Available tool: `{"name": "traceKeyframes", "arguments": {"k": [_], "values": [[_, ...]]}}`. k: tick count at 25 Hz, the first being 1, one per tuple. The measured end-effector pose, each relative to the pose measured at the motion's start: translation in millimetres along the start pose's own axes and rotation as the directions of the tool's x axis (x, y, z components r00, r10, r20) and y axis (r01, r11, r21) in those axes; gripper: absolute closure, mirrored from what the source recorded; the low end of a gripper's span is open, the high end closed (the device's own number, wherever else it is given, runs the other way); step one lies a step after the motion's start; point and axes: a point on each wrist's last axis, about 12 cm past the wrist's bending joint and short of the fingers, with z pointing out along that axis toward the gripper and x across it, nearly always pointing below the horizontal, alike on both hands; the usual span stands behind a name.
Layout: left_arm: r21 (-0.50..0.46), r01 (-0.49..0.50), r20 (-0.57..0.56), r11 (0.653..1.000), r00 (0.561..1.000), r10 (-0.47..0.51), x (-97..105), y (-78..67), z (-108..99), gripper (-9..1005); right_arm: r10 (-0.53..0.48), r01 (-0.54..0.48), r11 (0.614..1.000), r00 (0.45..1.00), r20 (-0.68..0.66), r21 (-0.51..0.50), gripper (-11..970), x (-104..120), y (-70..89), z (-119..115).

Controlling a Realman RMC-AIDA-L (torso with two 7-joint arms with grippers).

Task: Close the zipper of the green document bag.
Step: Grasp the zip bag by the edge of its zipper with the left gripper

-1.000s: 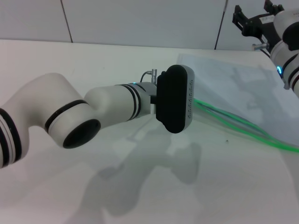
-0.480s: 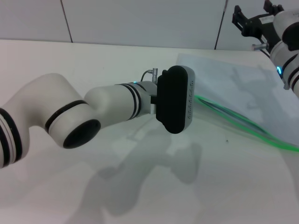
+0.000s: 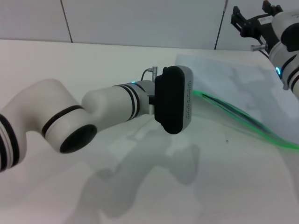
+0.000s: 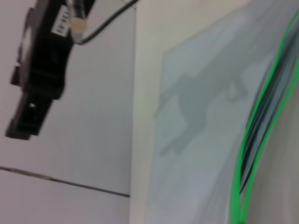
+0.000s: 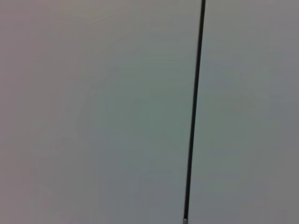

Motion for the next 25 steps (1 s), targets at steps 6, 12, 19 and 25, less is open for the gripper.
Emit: {"name": "traceKeyframes", "arguments": {"k": [6,12,19,25], "values": [[-0.055,0.036,0.022,0.998,0.999,-0.035,7.7,-5.2,-6.7,917,0.044,-0.044,0.999,0.999,0.011,-0.015,158,-0.9,4.1,-2.6],[-0.081,0.082,0.034,0.993,0.996,-0.08,11.3,-9.6,-14.1,931,0.09,-0.09,0.991,0.996,-0.009,-0.102,171,-6.1,9.1,-3.0],[-0.107,0.113,0.038,0.988,0.993,-0.11,14.3,-8.0,-19.5,941,0.1,-0.106,0.956,0.994,-0.038,-0.274,187,-22.0,8.3,-2.6],[-0.137,0.152,0.045,0.979,0.988,-0.147,17.0,-5.5,-24.4,942,0.121,-0.12,0.903,0.992,-0.025,-0.412,201,-30.3,1.5,-10.9]]}}
